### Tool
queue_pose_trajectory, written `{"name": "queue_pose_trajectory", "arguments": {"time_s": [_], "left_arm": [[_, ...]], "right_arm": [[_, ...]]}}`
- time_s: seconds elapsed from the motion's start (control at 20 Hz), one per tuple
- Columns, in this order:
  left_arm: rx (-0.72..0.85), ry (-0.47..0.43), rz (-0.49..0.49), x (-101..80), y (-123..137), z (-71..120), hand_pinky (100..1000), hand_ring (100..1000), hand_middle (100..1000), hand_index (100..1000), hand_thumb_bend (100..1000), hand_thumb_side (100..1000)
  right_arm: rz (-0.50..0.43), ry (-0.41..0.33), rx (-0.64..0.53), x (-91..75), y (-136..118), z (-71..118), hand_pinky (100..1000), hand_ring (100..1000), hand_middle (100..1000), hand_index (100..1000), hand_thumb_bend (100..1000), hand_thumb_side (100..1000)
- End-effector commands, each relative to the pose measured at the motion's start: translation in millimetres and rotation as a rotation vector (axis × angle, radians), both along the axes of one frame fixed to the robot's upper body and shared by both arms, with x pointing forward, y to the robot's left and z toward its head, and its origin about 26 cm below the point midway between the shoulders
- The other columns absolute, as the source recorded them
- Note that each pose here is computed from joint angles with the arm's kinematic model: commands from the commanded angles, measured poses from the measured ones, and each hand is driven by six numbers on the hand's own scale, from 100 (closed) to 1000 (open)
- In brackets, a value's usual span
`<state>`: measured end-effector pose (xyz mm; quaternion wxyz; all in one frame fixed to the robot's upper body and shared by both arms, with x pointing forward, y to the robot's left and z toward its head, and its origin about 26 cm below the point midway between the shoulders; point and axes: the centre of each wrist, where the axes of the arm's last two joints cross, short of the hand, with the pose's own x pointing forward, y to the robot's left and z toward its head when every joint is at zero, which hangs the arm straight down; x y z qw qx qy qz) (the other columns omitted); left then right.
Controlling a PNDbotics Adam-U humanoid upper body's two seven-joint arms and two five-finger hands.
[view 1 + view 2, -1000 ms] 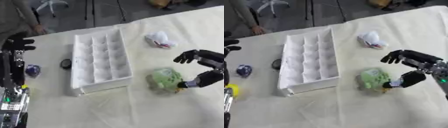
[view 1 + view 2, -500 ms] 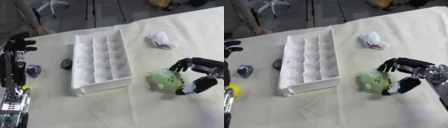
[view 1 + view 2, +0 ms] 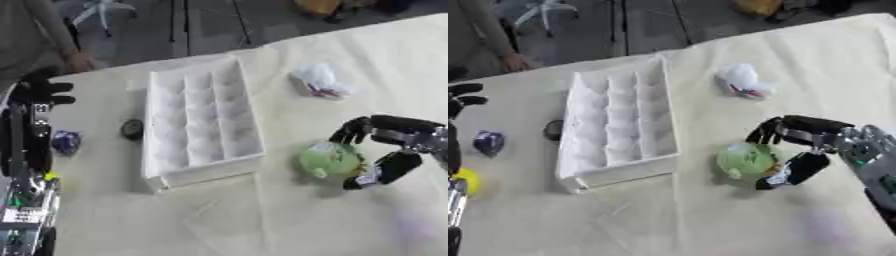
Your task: Pick up objects on the table and place them in the box.
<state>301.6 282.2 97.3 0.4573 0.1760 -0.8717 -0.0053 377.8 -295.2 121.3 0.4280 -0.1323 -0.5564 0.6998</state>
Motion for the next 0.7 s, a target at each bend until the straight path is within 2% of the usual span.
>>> {"name": "queue_pose_trajectory", "arguments": {"time_s": [0.05,0.1,0.15,0.2,0.3,0.35,0.4,0.45,0.5,0.55,0.6,0.65,0.7], "left_arm": [[0.011,-0.013,-0.008,0.0,2.2,4.6,605,665,752,757,675,888],[0.011,-0.013,-0.009,0.0,2.1,4.4,605,665,752,757,675,888],[0.010,-0.012,-0.009,-0.1,2.1,4.1,605,664,752,758,673,888],[0.009,-0.011,-0.009,-0.2,2.1,3.9,605,664,752,758,673,888],[0.008,-0.010,-0.011,-0.3,1.8,3.4,605,664,753,758,669,890],[0.007,-0.009,-0.012,-0.4,1.7,3.1,604,664,753,758,668,891],[0.006,-0.009,-0.013,-0.4,1.6,2.9,604,664,753,758,668,891],[0.005,-0.008,-0.013,-0.5,1.6,2.6,604,664,753,758,665,891],[0.005,-0.008,-0.014,-0.6,1.6,2.5,604,664,753,758,665,891],[0.004,-0.007,-0.014,-0.7,1.6,2.3,604,664,754,759,663,893],[0.004,-0.007,-0.014,-0.8,1.6,2.2,604,664,754,759,663,893],[0.003,-0.006,-0.015,-0.8,1.5,2.0,604,664,754,759,658,897],[0.002,-0.006,-0.016,-0.8,1.3,1.8,604,664,754,759,658,897]], "right_arm": [[-0.026,-0.049,-0.004,6.0,-2.3,11.7,702,748,748,853,707,459],[-0.037,-0.058,-0.003,7.2,-1.8,11.9,679,735,742,840,647,480],[-0.052,-0.071,-0.002,8.5,-1.3,12.6,645,710,719,826,708,464],[-0.063,-0.082,-0.002,9.4,-0.4,12.4,645,710,719,826,708,464],[-0.088,-0.110,-0.004,10.9,1.3,12.4,522,598,630,758,698,456],[-0.107,-0.135,-0.008,11.5,1.9,13.9,421,513,561,700,677,422],[-0.124,-0.161,-0.016,11.6,3.5,14.4,407,503,551,690,666,416],[-0.142,-0.187,-0.025,11.6,4.8,14.7,325,438,492,622,599,376],[-0.154,-0.211,-0.035,11.2,6.4,14.2,325,438,492,622,599,376],[-0.166,-0.232,-0.042,10.9,7.7,13.7,250,364,429,548,535,336],[-0.175,-0.251,-0.047,10.5,8.8,12.8,250,364,429,548,535,336],[-0.181,-0.267,-0.050,10.2,9.8,12.2,188,298,368,488,527,322],[-0.183,-0.284,-0.054,9.8,10.7,11.8,188,298,368,488,527,322]]}}
